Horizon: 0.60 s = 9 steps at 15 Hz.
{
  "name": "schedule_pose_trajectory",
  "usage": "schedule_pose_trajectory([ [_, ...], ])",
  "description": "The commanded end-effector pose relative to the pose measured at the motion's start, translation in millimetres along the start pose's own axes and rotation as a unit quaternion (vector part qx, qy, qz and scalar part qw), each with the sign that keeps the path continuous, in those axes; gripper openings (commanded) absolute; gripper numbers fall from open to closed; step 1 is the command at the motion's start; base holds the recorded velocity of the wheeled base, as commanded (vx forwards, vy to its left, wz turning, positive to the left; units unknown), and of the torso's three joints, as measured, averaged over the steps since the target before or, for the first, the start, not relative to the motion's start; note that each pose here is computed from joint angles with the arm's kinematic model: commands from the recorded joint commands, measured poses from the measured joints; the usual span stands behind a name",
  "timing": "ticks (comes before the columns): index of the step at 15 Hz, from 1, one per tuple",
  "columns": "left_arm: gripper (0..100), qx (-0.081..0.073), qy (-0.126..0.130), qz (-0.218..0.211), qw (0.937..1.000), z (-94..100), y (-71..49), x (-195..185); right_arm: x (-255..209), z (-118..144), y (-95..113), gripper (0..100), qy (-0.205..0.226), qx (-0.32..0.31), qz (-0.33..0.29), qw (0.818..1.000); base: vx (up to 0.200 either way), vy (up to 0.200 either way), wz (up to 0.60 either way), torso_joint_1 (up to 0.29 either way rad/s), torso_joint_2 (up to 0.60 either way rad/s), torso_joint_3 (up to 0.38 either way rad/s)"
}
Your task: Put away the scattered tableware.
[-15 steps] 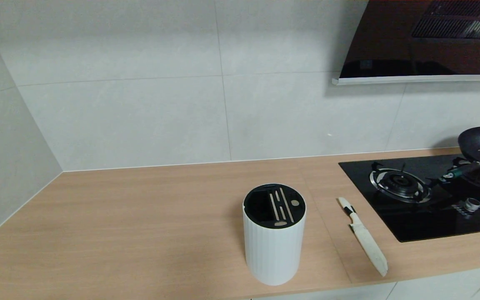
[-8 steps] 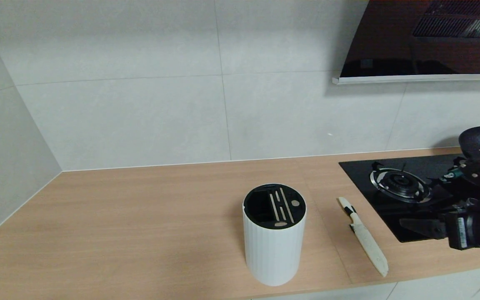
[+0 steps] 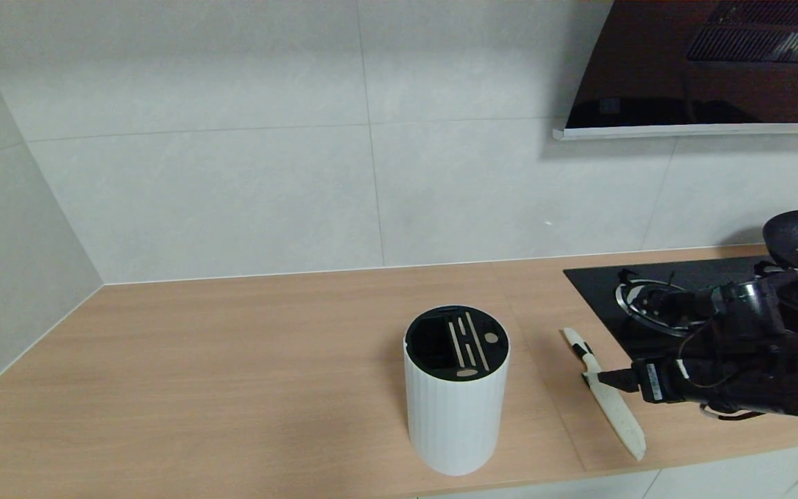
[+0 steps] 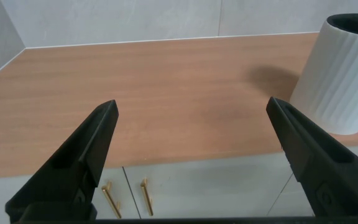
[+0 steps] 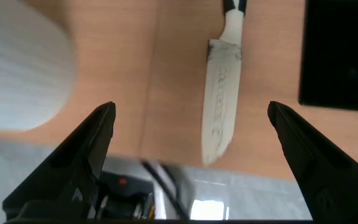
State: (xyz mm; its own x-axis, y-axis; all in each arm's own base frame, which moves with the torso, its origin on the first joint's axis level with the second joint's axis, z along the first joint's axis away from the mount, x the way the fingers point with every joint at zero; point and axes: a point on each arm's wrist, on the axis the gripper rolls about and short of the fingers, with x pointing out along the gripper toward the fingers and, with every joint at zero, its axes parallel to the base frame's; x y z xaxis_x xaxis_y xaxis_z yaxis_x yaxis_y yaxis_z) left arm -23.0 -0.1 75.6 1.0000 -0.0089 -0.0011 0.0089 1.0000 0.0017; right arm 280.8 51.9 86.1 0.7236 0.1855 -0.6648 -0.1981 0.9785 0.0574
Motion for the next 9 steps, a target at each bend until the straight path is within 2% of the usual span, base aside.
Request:
schedule_pose_trajectory([
  [1,100,0.0,0.0,-0.001,1.0,0.0,0.0,0.0,42.9,-24.0,-1.0,100,0.048,-0.002,-0.013,0.999,0.0,0.0,0.0,0.0,0.0,0.0],
  [2,100,0.0,0.0,0.0,1.0,0.0,0.0,0.0,52.1,-27.3,-1.9,100,0.045,-0.002,-0.021,0.999,0.0,0.0,0.0,0.0,0.0,0.0],
  [4,100,0.0,0.0,0.0,1.0,0.0,0.0,0.0,91.2,-40.9,-4.4,100,0.005,-0.002,-0.065,0.998,0.0,0.0,0.0,0.0,0.0,0.0],
  [7,100,0.0,0.0,0.0,1.0,0.0,0.0,0.0,108.6,-49.1,-6.1,100,-0.022,-0.002,-0.068,0.997,0.0,0.0,0.0,0.0,0.0,0.0],
  [9,100,0.0,0.0,0.0,1.0,0.0,0.0,0.0,111.9,-45.1,-8.2,100,-0.031,0.001,-0.07,0.997,0.0,0.0,0.0,0.0,0.0,0.0],
])
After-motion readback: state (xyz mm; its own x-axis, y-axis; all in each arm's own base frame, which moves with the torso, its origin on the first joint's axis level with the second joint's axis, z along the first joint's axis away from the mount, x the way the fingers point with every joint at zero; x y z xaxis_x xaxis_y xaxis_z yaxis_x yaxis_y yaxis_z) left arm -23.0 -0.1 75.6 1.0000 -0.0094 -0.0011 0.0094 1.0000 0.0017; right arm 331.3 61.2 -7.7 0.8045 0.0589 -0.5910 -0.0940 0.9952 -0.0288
